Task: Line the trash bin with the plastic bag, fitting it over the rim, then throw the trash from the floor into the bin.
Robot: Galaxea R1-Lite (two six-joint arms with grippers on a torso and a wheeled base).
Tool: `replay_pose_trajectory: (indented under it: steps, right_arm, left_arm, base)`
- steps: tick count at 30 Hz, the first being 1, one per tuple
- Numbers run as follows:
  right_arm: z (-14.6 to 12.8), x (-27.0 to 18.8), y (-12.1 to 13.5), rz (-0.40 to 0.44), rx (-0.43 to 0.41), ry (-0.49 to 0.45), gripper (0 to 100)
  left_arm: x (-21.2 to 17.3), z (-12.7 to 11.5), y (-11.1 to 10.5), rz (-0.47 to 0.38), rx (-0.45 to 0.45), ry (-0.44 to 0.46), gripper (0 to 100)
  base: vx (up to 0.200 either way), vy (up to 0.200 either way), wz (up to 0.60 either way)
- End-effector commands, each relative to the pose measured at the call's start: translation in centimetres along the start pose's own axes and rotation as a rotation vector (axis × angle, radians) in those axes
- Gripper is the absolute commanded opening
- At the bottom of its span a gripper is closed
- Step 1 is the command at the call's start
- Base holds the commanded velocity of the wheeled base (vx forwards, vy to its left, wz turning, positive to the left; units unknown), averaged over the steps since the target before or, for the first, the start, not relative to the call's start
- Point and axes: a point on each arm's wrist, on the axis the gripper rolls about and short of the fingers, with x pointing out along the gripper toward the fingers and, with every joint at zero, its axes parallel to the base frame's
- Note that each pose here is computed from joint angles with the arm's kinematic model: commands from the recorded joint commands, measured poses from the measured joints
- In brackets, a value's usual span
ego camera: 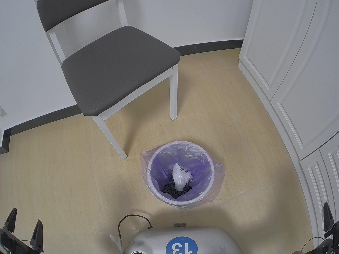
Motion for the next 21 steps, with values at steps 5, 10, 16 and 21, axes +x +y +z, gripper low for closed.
replay_pose_trajectory:
  steps: [5,10,16,21]
  right_arm:
    - [-1.32,-0.07,0.19,0.081,-0.006,0.089,100]
    - [-1.28,-0.04,0.18,0.077,0.019,0.081,100]
    - [-1.32,-0.03,0.11,0.046,0.021,0.082,100]
    - [-1.32,-0.03,0.16,0.066,0.001,0.082,100]
  left_arm:
    - [0.04,-0.53,0.02,0.002,-0.007,0.003,100]
    - [0.04,-0.50,0.02,0.002,0.002,0.000,100]
    - [0.04,-0.50,0.01,0.001,0.008,0.000,100]
    - [0.04,-0.50,0.01,0.001,0.010,0.000,100]
  base:
    - [0.000,0.000,0.00]
    - [0.000,0.000,0.00]
    - [0.000,0.000,0.00]
    - [0.000,0.000,0.00]
